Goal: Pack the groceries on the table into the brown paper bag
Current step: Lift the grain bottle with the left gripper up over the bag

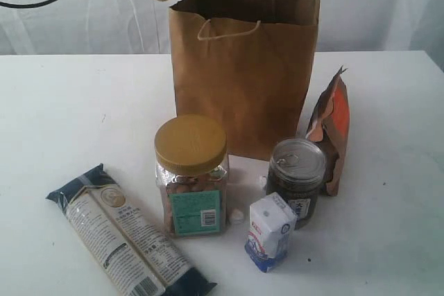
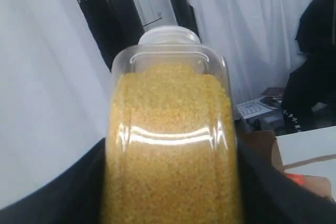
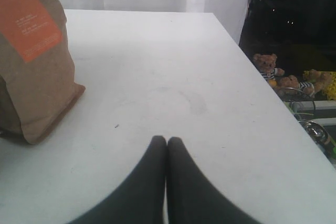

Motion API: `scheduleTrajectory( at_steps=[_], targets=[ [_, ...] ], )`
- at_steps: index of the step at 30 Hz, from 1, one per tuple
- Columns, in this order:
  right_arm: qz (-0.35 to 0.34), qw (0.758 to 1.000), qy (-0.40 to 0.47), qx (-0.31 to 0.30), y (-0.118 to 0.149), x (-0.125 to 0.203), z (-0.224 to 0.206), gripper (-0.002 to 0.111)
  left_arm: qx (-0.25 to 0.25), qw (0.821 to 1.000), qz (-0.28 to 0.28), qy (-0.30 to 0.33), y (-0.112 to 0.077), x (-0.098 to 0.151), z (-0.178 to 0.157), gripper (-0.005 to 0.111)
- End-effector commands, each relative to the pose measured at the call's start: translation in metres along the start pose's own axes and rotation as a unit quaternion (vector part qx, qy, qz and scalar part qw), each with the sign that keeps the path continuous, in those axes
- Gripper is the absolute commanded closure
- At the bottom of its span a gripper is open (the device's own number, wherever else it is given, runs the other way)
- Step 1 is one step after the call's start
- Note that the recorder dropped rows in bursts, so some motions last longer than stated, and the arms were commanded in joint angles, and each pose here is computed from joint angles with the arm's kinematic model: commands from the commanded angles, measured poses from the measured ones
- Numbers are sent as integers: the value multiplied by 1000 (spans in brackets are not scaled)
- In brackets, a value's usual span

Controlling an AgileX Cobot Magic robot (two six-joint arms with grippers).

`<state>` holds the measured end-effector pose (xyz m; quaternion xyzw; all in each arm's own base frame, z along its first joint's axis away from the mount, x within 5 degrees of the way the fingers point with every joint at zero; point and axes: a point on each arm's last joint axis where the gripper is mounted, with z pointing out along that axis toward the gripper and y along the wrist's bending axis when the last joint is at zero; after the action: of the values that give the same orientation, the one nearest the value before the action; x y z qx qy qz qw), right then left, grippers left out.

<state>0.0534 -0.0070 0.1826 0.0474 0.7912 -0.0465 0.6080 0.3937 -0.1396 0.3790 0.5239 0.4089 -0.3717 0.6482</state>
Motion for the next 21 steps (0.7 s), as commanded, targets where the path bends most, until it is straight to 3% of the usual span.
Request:
scheduleTrajectory(
  at_steps=[1, 21],
  targets=[
    [1, 1000, -6, 0, 0, 0, 0, 108, 26, 994, 75, -73, -9, -21, 11, 107],
    [1, 1000, -6, 0, 0, 0, 0, 108, 35, 994, 70, -78, -12, -19, 17, 107]
  ],
)
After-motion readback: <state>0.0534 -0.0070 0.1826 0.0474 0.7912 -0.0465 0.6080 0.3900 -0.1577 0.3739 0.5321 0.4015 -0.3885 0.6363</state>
